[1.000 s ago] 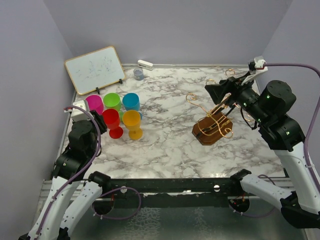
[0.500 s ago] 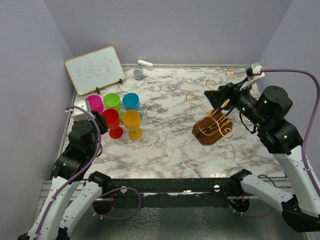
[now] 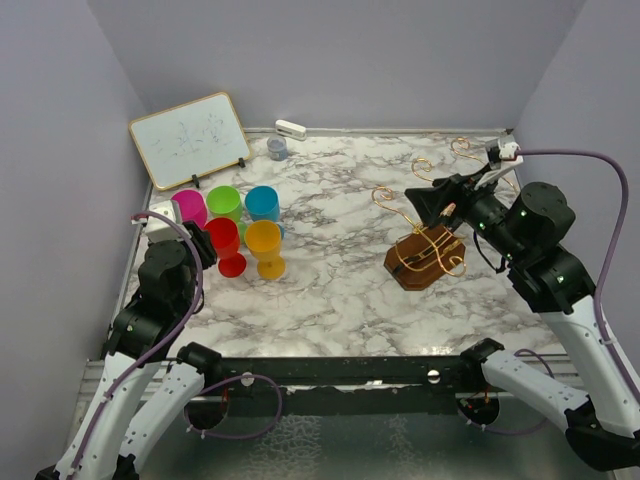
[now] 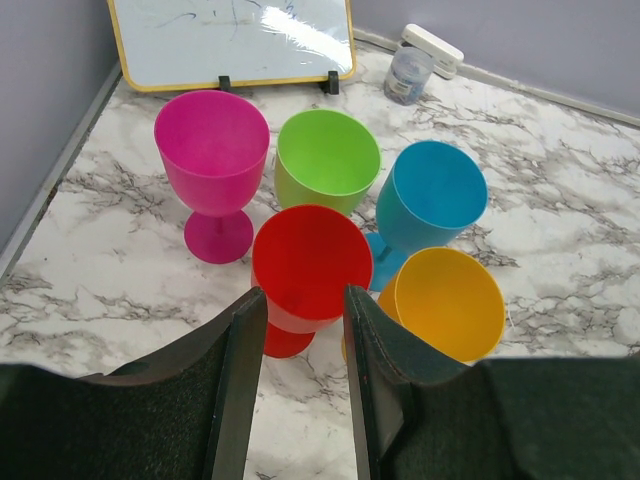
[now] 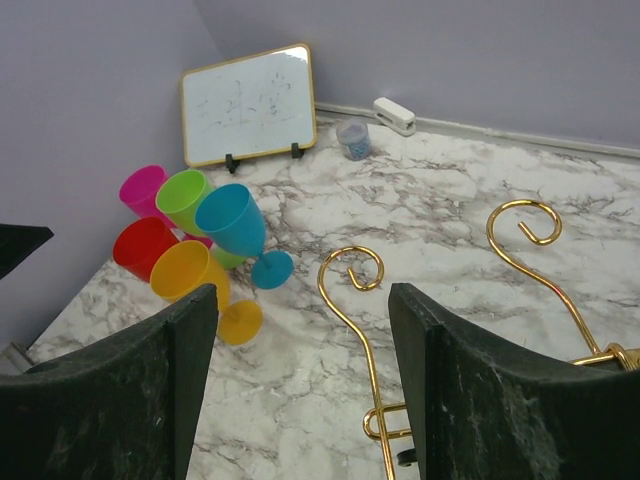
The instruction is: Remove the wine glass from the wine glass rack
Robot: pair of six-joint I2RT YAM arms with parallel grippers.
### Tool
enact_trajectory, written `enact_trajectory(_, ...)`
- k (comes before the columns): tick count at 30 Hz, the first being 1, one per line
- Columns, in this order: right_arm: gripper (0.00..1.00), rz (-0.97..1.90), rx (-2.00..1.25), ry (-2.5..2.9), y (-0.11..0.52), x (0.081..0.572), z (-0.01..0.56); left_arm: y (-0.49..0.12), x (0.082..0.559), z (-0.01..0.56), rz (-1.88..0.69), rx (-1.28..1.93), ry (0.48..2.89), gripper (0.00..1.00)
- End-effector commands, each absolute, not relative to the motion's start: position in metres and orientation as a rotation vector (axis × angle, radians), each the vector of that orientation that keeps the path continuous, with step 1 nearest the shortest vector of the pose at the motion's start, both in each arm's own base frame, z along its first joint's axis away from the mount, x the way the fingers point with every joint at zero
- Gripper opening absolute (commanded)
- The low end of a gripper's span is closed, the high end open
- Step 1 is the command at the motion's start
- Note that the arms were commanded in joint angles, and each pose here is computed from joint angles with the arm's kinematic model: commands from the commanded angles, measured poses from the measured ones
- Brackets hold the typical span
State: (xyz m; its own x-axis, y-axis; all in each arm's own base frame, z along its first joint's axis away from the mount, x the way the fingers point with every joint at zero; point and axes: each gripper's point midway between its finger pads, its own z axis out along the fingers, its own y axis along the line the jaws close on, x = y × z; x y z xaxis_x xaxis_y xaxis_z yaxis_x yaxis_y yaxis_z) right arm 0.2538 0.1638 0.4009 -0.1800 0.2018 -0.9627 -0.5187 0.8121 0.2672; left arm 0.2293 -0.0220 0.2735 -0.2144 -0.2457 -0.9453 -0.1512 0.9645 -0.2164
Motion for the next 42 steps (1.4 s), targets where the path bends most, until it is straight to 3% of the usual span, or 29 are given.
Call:
enact_trajectory(1,0.68,0.681,-0.226,1.560,0.162,0.250,0.418,-0.027,0.232,0.275,-0.107,-0.274,1.788,0.39)
enact_trajectory(7,0.55,0.671,-0.250,1.575,0.165,0.254,0.405,-0.027,0.233,0.275,-0.107,-0.273,1.786,0.39)
enact_trajectory(17,0.64,0.695,-0.298,1.529,0.168,0.245,0.405,-0.027,0.234,0.274,-0.102,-0.273,1.790,0.39)
enact_trajectory(42,0.65,0.725,-0.317,1.538,0.174,0.244,0.398,-0.028,0.235,0.274,-0.101,-0.270,1.793,0.39)
